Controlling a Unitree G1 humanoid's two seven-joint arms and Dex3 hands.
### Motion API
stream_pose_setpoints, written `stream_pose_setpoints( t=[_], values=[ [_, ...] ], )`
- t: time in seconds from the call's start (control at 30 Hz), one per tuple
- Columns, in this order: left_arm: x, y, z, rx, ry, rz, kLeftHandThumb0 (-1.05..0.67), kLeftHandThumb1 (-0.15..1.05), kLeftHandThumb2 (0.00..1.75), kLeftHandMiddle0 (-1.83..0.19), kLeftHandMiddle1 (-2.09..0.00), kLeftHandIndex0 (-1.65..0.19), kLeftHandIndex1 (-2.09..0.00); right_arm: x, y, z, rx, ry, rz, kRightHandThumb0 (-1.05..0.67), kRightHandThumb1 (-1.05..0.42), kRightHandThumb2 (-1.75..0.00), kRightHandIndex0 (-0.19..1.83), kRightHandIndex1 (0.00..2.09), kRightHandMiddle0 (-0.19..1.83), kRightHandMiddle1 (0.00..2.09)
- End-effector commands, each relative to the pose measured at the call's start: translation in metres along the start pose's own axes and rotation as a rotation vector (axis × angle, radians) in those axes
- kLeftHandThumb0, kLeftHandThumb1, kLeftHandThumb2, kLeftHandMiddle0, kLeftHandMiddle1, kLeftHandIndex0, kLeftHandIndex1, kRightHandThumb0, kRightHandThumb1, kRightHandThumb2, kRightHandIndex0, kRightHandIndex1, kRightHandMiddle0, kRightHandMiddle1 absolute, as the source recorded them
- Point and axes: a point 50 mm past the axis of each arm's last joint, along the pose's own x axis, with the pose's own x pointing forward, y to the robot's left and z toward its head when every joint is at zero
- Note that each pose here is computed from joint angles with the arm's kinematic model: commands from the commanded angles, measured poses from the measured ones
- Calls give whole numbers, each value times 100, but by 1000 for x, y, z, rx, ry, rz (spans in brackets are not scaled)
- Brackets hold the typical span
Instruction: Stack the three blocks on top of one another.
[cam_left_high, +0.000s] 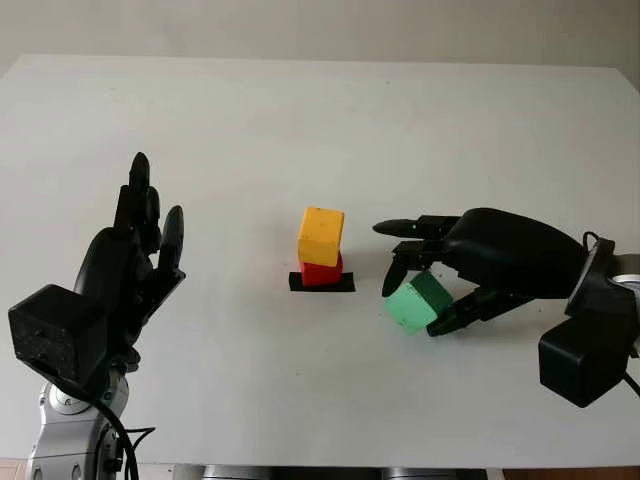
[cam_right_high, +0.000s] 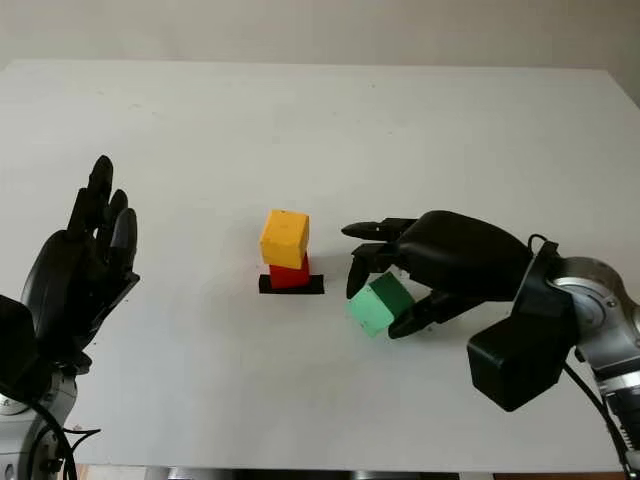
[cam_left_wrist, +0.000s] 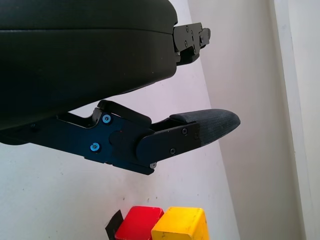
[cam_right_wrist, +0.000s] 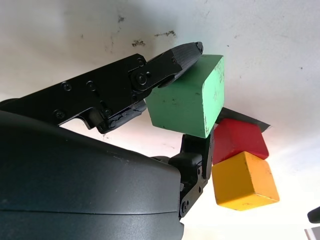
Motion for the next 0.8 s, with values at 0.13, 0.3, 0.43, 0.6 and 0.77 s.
stream_pose_setpoints(
  t=[0.13,0.3,0.43,0.6,0.77],
  values=[
    [1,0,1,6,-10,-6,-66,105,65,18,-5,17,-5,-2,-4,2,-2,-4,-16,-40,-92,-5,28,7,49,126],
    [0,-3,1,3,-14,4,-66,105,65,16,-6,15,-6,-5,-31,-10,-16,55,-61,-38,-92,-5,30,8,47,124],
    [-1,-6,1,11,-6,4,-67,105,64,16,-5,16,-6,-4,-51,-14,16,59,-156,-40,-93,-6,32,8,48,124],
    [-2,-10,0,6,-7,16,-67,105,65,17,-5,16,-5,-5,-69,-18,221,79,-291,-42,-90,-4,32,8,51,127],
    [-2,-12,-2,3,-1,16,-67,105,65,19,-5,17,-5,-1,-74,-19,502,88,-364,-36,-91,-5,24,4,42,136]
  ],
)
